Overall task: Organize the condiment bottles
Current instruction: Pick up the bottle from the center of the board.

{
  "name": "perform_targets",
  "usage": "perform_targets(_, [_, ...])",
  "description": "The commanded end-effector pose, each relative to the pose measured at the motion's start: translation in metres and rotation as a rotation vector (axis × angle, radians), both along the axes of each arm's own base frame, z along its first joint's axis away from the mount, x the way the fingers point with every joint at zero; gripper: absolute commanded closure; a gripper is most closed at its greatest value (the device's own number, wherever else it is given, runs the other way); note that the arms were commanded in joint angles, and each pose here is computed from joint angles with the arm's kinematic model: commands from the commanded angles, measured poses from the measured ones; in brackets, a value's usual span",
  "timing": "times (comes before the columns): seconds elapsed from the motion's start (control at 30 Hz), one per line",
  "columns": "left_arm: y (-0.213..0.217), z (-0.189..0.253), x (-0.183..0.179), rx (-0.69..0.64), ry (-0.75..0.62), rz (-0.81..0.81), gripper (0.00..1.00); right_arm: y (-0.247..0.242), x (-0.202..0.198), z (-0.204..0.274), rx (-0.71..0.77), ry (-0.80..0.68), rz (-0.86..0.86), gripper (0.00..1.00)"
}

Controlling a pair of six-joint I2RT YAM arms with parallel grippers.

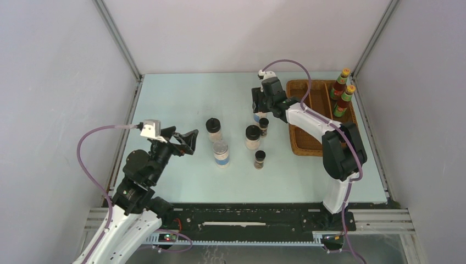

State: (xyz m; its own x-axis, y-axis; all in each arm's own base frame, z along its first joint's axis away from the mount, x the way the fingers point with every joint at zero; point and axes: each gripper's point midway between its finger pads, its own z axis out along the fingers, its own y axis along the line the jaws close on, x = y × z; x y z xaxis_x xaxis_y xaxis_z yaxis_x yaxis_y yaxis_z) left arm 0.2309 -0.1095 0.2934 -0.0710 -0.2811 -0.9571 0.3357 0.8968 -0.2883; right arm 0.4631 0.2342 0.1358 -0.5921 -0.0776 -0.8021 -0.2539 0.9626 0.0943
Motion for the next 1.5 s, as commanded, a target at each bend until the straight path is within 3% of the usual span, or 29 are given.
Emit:
perform_targets(0.0, [-0.003, -0.001, -0.001, -0.011, -0.016, -0.013, 0.00, 0.000, 0.009, 0.028, 0.015, -0.061, -0.016, 0.91])
perform_targets(0.13, [-0.002, -0.001, -0.001, -0.012, -0.018, -0.011, 0.00, 0.000, 0.009, 0.030, 0.015, -0.065, -0.015, 1.00])
perform_targets(1.47, [-0.003, 0.001, -0.001, -0.009, -0.020, -0.018, 0.00, 0.007, 0.020, 0.088, 0.025, -0.177, -0.007, 1.00])
